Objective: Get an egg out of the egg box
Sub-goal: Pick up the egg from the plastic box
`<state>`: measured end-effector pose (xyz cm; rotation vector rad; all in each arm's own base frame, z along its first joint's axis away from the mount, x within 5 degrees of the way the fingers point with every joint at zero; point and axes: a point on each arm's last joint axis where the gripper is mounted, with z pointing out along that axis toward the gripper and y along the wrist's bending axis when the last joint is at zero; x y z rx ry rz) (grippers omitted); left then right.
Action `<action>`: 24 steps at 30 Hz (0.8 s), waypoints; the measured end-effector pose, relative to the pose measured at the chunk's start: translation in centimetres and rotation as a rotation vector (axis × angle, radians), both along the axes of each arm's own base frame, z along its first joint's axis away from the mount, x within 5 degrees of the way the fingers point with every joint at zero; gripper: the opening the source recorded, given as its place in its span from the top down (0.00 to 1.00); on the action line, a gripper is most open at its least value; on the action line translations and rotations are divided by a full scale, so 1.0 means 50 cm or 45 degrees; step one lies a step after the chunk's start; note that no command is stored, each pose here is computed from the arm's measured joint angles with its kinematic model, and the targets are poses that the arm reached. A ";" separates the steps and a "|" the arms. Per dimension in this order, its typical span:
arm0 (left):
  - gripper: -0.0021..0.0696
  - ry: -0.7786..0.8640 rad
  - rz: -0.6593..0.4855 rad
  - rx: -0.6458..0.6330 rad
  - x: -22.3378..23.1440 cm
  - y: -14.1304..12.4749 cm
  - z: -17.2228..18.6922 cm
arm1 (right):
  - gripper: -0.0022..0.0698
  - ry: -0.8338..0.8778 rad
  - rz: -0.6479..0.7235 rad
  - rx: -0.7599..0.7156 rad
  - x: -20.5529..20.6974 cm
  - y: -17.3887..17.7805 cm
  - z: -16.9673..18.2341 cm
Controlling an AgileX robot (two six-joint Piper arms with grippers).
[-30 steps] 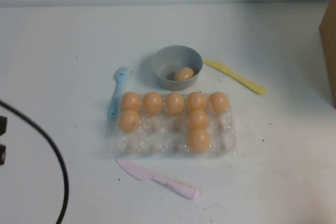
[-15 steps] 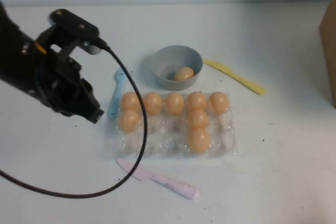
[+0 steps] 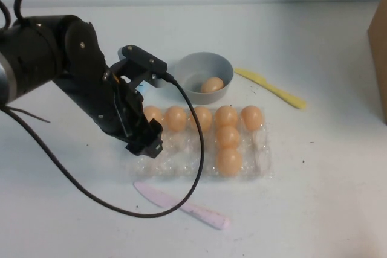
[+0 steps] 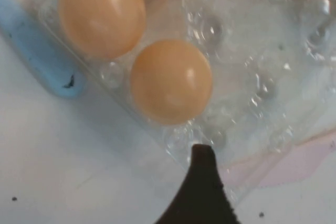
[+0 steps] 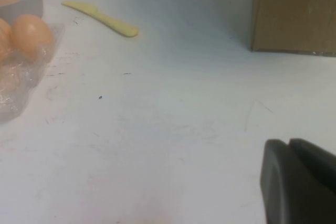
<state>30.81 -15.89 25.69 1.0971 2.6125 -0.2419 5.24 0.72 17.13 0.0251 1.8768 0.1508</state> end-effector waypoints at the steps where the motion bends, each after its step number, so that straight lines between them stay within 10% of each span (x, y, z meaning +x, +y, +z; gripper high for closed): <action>1: 0.29 -0.015 0.023 -0.014 0.005 -0.002 -0.003 | 0.99 0.000 0.000 0.000 0.000 0.000 0.000; 16: 0.30 -0.013 0.201 -0.067 0.047 -0.020 -0.019 | 0.99 0.000 0.000 0.000 0.000 0.000 0.000; 24: 0.30 -0.066 -0.089 0.168 0.051 -0.002 -0.040 | 0.99 0.000 0.000 0.000 0.000 0.000 0.000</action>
